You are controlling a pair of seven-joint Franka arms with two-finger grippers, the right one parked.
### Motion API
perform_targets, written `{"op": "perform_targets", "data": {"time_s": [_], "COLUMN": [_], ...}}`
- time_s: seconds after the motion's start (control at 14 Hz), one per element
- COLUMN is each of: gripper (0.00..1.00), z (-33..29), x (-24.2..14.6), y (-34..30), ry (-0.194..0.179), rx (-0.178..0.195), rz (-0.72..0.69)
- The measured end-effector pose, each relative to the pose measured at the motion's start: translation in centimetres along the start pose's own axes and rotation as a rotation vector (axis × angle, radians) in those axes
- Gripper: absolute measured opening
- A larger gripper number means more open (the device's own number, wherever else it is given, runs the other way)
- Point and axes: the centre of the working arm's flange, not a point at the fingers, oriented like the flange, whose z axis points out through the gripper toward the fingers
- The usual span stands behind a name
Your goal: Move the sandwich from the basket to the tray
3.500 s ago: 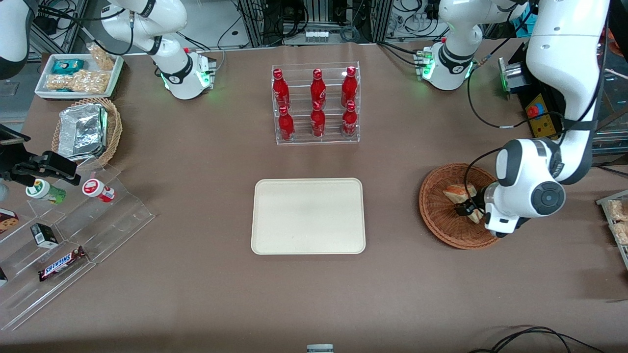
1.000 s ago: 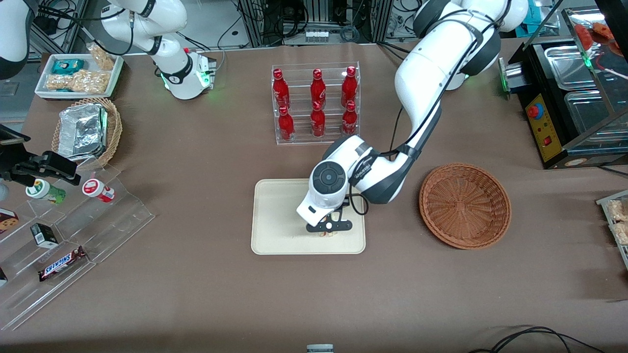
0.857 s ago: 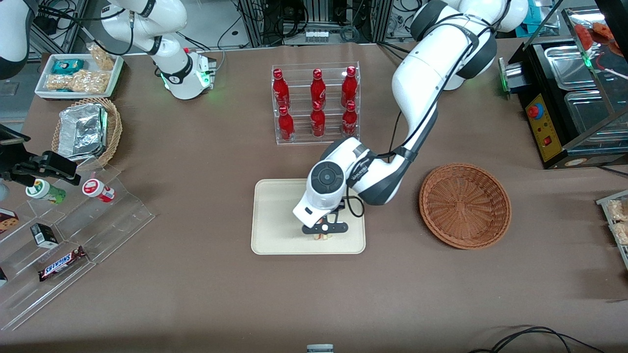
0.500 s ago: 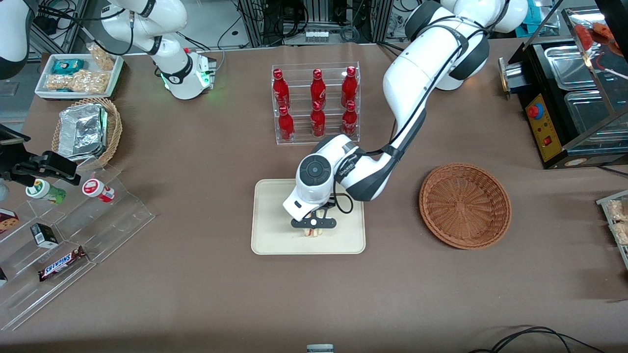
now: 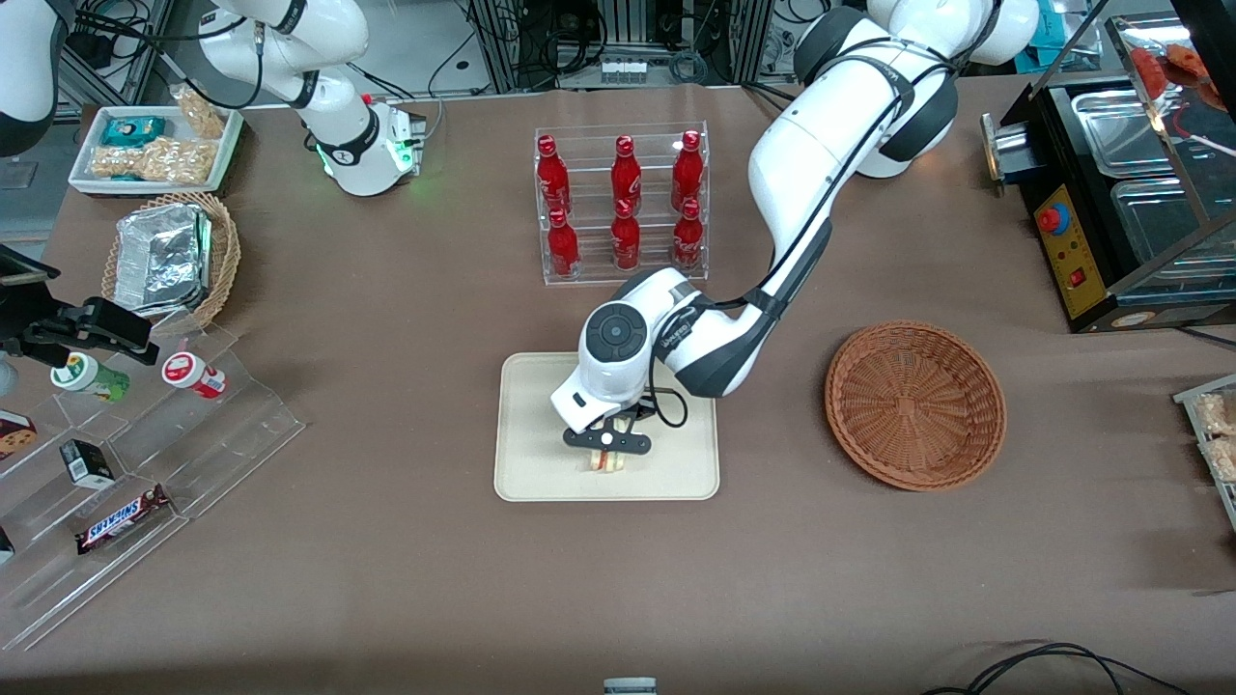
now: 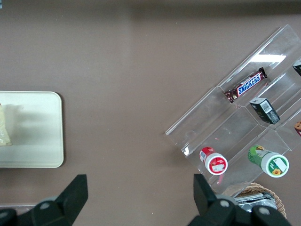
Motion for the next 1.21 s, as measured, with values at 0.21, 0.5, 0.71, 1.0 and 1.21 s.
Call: {"op": "perform_targets", "data": {"time_s": [0.21, 0.5, 0.71, 1.0, 1.21], "gripper": [0.65, 1.00, 1.00, 1.00, 1.00], "z": [0.5, 0.1, -6.1, -20.7, -30.3], "x": [0.3, 0.5, 1.3, 2.8, 2.8], "y": [0.4, 0.5, 0.5, -5.0, -13.1], "ry": [0.041, 0.055, 0.087, 0.099, 0.023], "rx": [-0.041, -0.054, -0.053, 0.027, 0.064], "rz": [-0.012, -0.043, -0.054, -0.130, -0.241]}}
